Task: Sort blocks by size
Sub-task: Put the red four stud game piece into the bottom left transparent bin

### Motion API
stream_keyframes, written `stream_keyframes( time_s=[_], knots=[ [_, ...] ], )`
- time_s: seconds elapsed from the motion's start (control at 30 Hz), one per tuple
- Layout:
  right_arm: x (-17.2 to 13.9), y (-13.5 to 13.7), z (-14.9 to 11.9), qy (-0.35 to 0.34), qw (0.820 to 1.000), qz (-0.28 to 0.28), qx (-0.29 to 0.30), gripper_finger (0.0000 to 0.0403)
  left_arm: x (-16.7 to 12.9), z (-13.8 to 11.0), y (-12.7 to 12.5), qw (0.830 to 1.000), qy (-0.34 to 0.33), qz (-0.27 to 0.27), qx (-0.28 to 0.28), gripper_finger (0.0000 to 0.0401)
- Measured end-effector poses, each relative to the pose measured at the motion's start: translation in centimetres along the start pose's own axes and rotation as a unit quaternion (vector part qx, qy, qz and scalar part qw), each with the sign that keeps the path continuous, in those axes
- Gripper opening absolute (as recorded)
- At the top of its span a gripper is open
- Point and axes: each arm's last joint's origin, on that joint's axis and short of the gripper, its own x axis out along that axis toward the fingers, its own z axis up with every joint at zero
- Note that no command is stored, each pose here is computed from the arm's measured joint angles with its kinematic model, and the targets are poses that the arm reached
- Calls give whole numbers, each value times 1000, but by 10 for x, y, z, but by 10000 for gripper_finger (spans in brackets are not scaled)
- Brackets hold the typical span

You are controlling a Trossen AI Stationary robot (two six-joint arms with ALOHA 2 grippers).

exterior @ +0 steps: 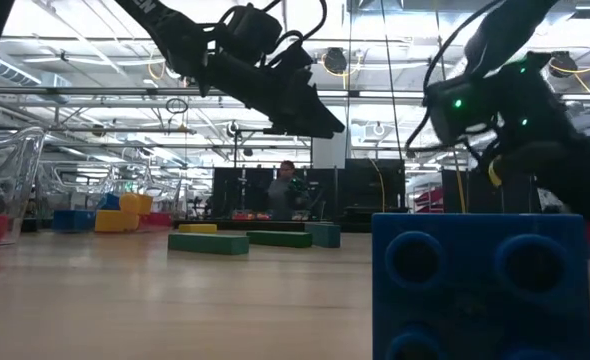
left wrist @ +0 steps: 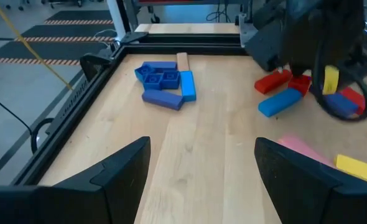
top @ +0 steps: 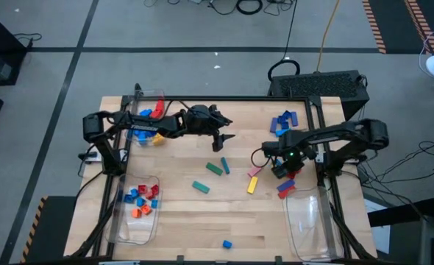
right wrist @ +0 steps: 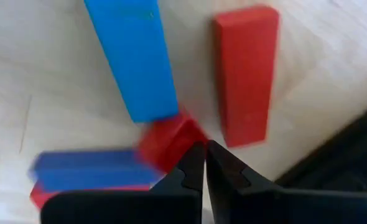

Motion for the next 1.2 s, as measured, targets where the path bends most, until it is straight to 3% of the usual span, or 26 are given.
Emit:
stream_keyframes(
  time_s=[0.17,0.33,0.43,0.57,0.63,0.73,0.87,1.2],
  knots=[
    [12,10,10,0,1000,-6,-19,0,0,-3,0,1000,19,10,-2,289],
    [11,20,17,-21,999,19,-38,0,-15,1,3,996,58,73,3,289],
    [-6,38,24,-68,992,73,-73,0,-29,9,4,993,68,93,4,289],
    [-40,56,22,-102,983,99,-116,0,-47,18,3,993,74,95,1,289],
    [-54,55,18,-95,983,78,-138,0,-51,21,2,993,75,94,0,289],
    [-64,42,8,-66,988,-9,-139,9,-53,20,-1,992,85,90,2,290],
    [-63,33,0,-9,990,-41,-134,51,-53,20,-1,993,83,89,2,290],
    [-29,27,1,73,993,-26,-89,217,-53,21,-1,993,81,89,15,290]
  ],
)
